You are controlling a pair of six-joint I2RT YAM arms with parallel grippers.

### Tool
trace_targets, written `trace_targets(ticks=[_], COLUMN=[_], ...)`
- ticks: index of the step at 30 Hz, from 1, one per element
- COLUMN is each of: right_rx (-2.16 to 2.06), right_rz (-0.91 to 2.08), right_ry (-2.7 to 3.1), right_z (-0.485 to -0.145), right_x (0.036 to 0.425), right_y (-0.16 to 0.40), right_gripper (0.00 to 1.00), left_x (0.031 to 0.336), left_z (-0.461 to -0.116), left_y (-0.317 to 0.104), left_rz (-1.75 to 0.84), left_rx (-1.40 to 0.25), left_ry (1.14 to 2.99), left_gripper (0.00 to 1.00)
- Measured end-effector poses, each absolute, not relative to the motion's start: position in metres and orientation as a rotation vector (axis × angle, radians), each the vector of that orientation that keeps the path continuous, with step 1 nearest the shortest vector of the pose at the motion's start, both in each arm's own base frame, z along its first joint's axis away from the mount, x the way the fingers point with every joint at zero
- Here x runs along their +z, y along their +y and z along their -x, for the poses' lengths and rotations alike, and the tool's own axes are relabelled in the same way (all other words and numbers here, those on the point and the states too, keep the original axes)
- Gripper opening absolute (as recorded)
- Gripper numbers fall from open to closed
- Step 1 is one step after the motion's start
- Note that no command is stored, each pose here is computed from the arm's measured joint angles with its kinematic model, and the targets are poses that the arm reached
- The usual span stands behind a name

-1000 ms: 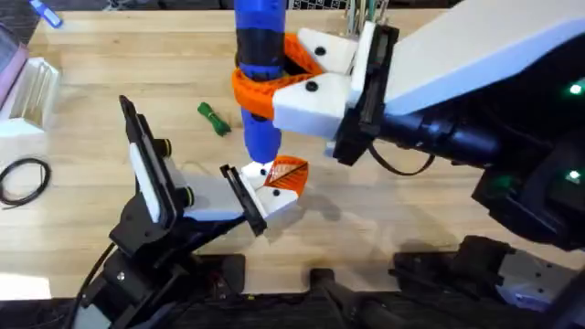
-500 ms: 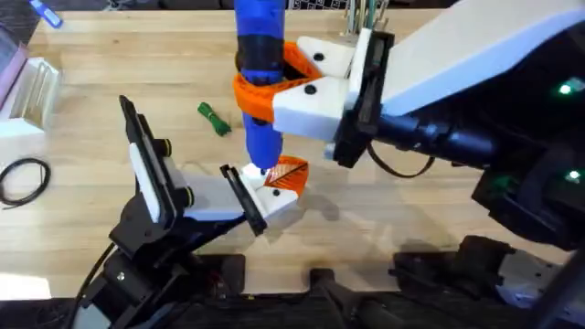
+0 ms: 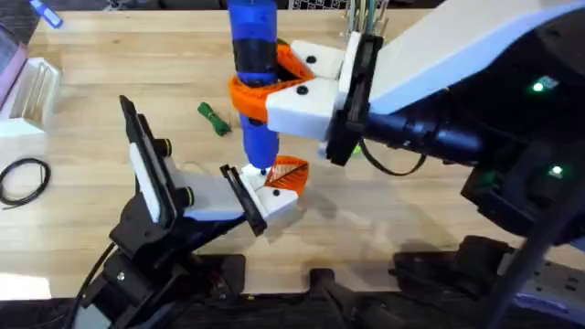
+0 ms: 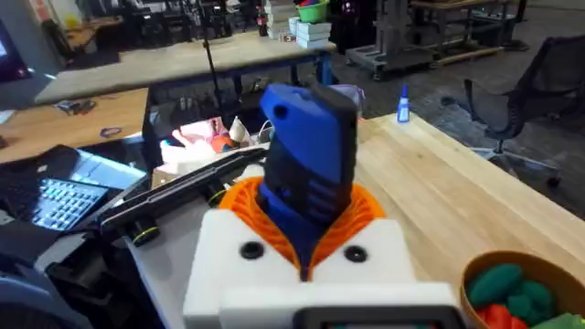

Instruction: Pick up the gripper from the table and insert it into the empty holder that is missing its gripper. Then pick up a screw, insert it into the mounting hole, and use the screwdriver to tighten it. Finally, clean up the table by picking up the vegetable and placing it into the bucket.

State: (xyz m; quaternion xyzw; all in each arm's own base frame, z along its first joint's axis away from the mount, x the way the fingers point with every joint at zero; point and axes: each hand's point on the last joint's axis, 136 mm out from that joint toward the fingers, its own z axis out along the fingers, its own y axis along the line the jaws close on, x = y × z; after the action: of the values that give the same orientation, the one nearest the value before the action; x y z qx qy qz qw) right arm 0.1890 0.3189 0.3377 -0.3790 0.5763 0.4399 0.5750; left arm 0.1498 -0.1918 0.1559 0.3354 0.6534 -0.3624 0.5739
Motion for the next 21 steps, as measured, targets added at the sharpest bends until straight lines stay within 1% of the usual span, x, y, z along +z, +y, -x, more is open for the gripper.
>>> trace_targets(ticks=[21], right_rx=[1.035], right_rz=[0.897], right_ry=[1.361], right_z=[-0.1881], right_x=[0.3344], right_y=[0.3197], right_gripper=[0.023], left_x=[0.1557], left_z=[-0.1498], left_y=[-0.1918], left_rz=[-0.781], left_rx=[-0.855], left_ry=[1.536], left_gripper=[0.004])
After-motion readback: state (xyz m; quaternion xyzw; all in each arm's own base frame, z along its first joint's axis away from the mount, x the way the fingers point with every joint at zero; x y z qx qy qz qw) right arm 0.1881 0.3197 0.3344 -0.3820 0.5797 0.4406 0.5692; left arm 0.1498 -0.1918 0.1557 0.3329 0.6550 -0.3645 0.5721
